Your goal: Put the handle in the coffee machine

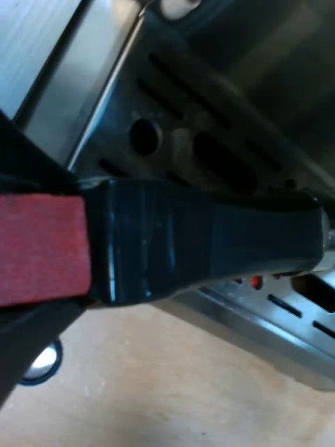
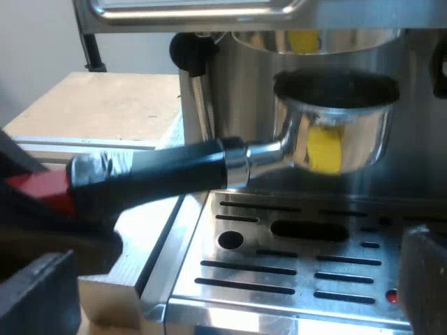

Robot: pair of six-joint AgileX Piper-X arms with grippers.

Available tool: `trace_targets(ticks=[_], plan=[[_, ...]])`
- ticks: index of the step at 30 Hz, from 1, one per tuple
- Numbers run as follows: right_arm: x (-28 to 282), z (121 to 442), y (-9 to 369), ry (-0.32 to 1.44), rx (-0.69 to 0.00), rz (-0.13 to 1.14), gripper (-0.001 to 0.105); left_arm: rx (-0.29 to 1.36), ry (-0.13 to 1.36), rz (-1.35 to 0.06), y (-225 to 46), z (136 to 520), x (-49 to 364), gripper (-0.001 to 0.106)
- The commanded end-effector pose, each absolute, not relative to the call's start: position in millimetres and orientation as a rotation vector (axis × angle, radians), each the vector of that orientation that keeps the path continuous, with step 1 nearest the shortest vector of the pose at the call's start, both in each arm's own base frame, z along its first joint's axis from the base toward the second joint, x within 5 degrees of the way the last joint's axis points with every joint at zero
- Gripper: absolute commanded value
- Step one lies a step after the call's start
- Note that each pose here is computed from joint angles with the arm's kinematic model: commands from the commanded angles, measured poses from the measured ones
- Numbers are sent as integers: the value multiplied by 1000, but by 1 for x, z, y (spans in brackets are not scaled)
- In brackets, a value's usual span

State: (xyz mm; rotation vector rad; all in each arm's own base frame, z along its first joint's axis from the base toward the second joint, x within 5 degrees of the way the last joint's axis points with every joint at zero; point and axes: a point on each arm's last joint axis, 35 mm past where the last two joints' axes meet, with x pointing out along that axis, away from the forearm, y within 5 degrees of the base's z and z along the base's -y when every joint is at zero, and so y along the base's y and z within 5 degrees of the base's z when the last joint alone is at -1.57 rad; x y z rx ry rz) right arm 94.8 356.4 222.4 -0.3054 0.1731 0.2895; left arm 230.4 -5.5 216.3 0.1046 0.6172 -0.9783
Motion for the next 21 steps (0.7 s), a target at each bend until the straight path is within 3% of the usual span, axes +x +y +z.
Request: trace_targets(ticks=[1, 11, 21], plan=[[100, 225, 356, 161, -300, 264, 93, 106, 569, -1008, -6, 222, 234, 0], [110, 226, 355, 153, -327, 249, 93, 133, 528, -995, -5, 236, 242, 0], [115, 229, 355, 141, -299, 238, 93, 136, 530, -983, -5, 237, 243, 0]])
